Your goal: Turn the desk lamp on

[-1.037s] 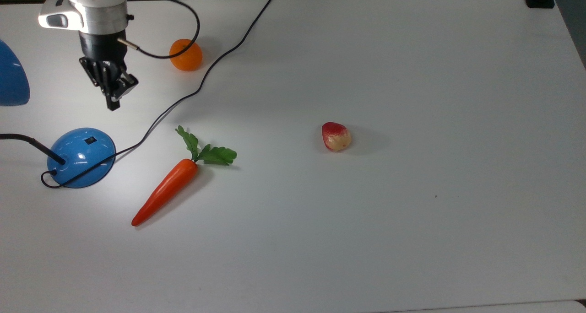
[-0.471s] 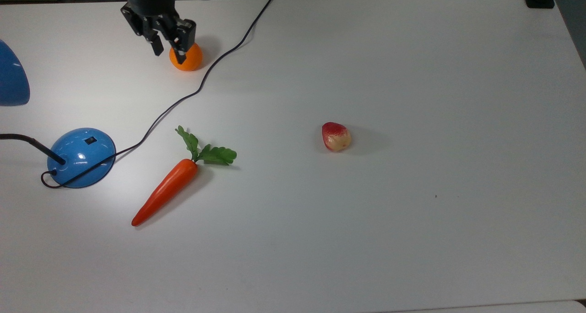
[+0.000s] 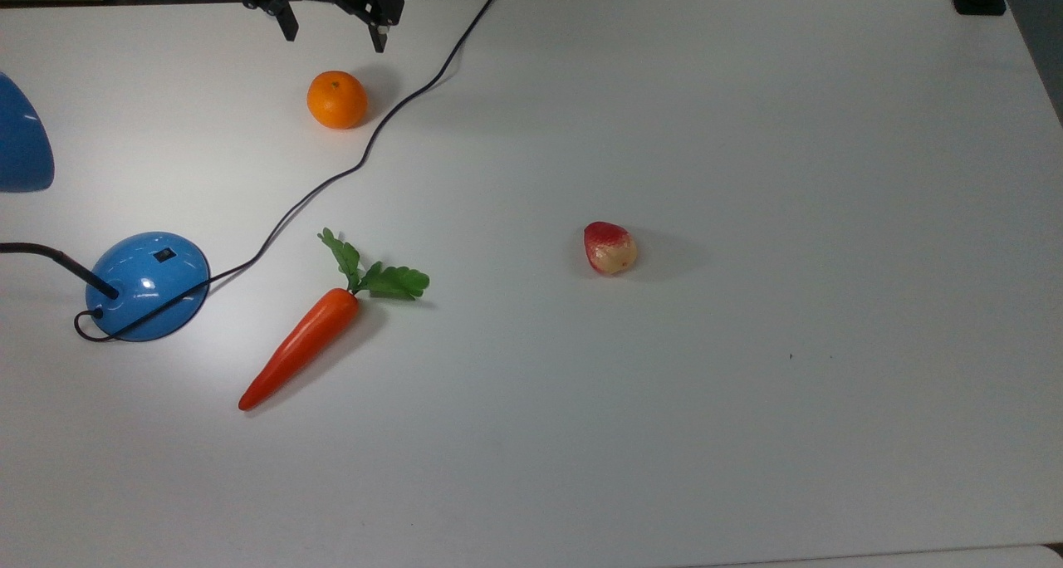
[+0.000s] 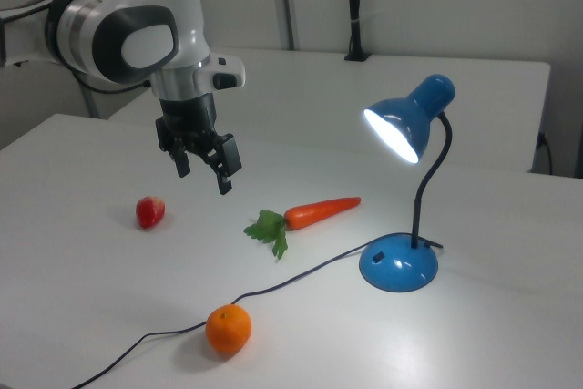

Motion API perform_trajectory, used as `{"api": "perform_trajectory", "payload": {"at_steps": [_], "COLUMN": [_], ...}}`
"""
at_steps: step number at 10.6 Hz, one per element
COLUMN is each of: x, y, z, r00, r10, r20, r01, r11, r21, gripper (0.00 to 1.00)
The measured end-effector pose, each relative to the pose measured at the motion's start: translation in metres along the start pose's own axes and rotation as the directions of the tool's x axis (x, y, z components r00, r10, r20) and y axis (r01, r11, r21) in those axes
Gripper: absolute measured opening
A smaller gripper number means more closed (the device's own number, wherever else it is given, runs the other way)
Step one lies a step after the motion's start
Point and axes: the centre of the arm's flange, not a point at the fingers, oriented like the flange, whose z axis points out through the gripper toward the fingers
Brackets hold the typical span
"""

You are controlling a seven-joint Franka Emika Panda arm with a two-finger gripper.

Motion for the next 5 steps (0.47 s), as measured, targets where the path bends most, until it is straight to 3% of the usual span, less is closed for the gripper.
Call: {"api": "perform_trajectory", "payload": {"at_steps": [5], "x": [-0.0025], "y": [-0.0002], "z": [-0.0017], "r00": [1.000], "r10": [-0.016], "r20": [0.022], "r01": [0.016], "r11": [1.000], "r21": [0.001], "gripper": [1.00]}}
